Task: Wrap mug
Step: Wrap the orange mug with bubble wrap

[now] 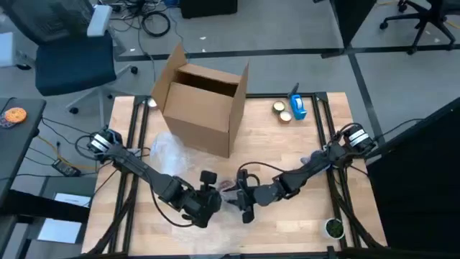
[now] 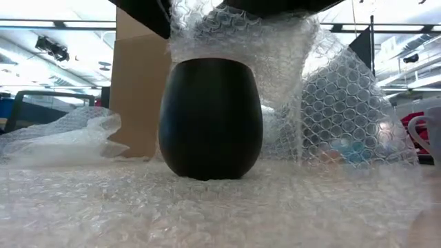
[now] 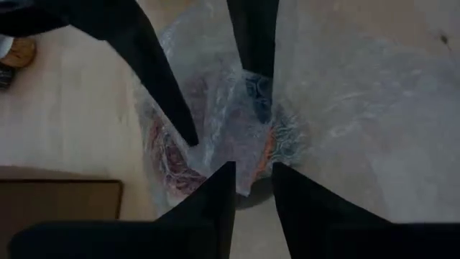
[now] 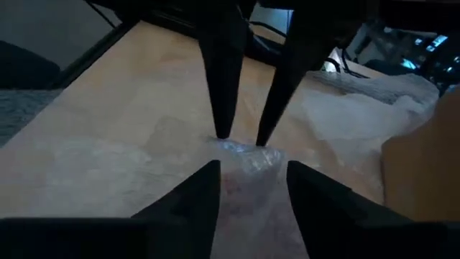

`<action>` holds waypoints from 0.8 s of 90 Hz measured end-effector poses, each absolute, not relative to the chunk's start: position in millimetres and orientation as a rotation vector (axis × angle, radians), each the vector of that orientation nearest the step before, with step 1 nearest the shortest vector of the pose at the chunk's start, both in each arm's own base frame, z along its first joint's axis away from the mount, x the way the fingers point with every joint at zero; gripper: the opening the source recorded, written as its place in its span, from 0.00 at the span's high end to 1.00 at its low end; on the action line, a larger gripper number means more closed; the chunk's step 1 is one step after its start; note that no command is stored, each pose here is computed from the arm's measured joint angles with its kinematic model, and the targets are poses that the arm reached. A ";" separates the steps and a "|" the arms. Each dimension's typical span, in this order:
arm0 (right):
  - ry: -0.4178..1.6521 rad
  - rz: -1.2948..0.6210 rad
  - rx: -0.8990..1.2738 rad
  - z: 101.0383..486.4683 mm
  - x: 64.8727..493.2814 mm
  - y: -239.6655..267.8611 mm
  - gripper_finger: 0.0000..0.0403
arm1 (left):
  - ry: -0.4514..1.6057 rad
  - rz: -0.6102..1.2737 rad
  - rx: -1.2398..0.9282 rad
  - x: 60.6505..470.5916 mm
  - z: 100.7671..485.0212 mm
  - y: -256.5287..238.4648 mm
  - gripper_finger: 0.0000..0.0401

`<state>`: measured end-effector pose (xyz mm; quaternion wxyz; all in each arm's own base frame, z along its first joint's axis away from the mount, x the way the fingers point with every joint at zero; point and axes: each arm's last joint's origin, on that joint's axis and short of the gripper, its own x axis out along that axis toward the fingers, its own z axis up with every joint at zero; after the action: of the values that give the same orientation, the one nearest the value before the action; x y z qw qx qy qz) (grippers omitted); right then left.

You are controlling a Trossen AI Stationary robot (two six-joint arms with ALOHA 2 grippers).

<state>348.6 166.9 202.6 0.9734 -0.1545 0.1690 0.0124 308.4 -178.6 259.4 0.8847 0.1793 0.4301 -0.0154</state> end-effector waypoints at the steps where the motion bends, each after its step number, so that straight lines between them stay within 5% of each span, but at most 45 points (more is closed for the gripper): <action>1: 0.340 0.026 -0.311 202.7 348.4 167.4 0.65 | 0.896 -0.032 0.373 308.3 259.3 -178.6 0.81; 33: 0.244 0.057 -0.317 247.3 350.2 203.6 0.63 | 0.940 -0.013 0.373 304.8 256.9 -176.1 0.80; 49: 0.260 -0.088 -0.394 266.5 346.4 211.7 0.64 | 0.944 -0.011 0.372 304.5 256.7 -175.9 0.80; 72: 0.434 -0.095 -0.337 248.7 357.7 187.8 0.73 | 1.019 -0.003 0.417 298.3 253.2 -172.0 0.80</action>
<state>357.7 187.8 248.7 0.9614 -0.1663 0.2142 -0.0467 298.3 -172.0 253.2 0.8522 0.1983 0.4842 -0.0017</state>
